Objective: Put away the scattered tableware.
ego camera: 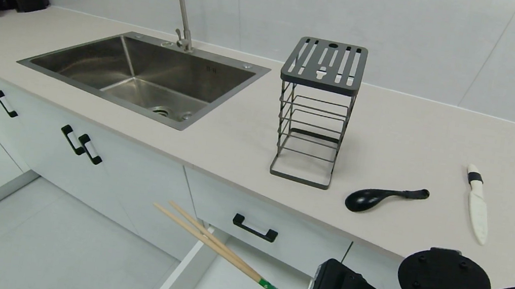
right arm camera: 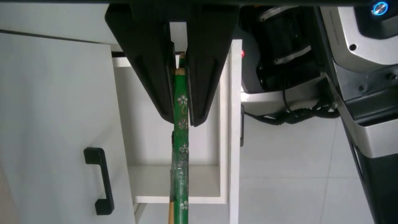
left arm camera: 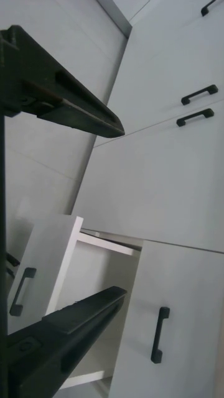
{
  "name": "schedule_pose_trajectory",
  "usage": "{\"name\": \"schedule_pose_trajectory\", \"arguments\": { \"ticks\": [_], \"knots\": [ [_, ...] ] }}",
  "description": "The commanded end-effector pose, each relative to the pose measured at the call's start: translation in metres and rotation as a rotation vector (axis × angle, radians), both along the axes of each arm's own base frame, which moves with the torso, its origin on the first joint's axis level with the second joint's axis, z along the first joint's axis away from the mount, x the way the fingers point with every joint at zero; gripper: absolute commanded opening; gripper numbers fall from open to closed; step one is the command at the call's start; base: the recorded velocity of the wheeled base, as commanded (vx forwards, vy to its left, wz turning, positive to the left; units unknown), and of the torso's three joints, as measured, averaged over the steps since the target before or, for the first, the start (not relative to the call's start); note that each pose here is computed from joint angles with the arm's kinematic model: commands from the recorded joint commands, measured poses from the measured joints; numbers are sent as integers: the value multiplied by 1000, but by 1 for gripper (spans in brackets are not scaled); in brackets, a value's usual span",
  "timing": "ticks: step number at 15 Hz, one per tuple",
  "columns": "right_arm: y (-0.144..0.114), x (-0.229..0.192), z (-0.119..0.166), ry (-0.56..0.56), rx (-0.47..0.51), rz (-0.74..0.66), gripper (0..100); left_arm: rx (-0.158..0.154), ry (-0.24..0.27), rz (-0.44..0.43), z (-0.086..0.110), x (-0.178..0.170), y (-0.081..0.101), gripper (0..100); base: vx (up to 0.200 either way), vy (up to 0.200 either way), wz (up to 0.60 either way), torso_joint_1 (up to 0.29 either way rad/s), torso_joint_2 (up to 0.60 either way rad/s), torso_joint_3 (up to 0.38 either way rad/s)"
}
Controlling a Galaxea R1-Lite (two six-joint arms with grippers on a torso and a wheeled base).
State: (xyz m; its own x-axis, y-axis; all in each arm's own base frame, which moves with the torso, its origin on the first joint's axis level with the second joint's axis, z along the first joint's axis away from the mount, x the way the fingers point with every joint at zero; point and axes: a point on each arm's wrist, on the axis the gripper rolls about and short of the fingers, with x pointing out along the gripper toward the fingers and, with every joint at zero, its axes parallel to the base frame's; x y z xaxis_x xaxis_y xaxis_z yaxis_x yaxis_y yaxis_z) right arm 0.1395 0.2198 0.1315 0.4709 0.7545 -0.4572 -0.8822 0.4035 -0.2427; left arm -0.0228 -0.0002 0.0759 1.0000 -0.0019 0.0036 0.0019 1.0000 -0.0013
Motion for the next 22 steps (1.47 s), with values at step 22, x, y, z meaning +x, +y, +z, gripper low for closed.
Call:
{"name": "schedule_pose_trajectory", "arguments": {
  "ticks": [22],
  "knots": [
    [-1, 0, 0, 0, -1, -3, 0, 0, 1, 0, 0, 0, 0, 100, 0, 0, 0, -148, 275, 131]
  ]
}}
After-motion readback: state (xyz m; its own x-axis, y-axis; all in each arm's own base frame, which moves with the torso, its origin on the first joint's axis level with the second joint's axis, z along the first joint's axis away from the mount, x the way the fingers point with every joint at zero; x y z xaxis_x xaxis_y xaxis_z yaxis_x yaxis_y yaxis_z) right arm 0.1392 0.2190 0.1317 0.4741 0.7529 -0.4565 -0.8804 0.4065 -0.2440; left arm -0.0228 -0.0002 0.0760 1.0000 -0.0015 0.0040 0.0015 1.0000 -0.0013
